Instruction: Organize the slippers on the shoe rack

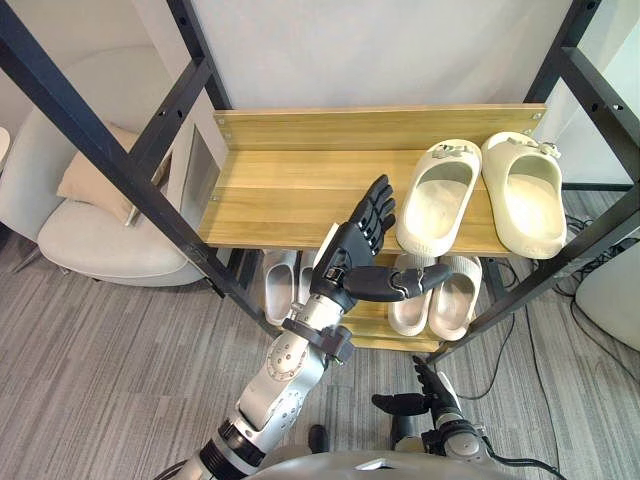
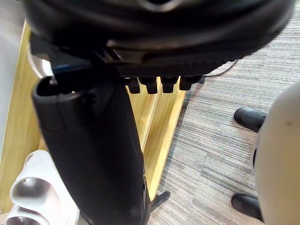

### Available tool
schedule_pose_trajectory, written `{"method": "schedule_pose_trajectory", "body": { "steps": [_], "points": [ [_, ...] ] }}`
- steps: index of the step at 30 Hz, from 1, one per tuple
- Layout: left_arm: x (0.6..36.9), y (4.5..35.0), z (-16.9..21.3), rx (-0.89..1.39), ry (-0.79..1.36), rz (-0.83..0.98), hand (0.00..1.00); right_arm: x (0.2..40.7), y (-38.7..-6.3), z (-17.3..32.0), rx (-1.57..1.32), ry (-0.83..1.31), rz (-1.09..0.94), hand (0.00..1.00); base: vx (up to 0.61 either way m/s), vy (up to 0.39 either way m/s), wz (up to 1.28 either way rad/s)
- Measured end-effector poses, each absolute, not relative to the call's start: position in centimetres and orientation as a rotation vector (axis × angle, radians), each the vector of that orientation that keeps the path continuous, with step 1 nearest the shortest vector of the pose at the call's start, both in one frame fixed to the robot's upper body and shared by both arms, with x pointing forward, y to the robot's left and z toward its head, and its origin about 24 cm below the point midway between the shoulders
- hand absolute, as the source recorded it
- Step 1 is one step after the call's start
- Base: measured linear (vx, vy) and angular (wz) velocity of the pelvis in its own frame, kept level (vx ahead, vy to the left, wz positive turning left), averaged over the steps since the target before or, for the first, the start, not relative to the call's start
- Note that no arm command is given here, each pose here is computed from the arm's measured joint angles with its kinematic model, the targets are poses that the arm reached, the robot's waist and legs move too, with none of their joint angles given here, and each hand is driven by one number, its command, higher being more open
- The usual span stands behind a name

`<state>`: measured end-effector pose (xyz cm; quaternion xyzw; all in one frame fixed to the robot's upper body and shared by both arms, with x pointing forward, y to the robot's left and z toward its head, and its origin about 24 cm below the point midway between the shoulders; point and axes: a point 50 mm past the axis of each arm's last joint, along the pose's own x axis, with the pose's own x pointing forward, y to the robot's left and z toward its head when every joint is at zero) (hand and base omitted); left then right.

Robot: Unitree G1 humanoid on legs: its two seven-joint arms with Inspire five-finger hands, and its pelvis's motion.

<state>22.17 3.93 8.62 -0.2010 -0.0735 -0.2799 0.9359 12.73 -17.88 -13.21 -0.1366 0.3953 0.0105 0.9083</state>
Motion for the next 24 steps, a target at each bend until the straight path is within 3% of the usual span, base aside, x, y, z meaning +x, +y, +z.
{"method": "schedule_pose_trajectory", "body": {
  "steps": [24],
  "points": [
    [24.1,0.9,8.8,-0.274,-0.153,-0.67,1.0,13.0,-17.4,-13.4,-0.287,0.828,0.034,1.0,0.0,0.001,0.0]
  ]
}}
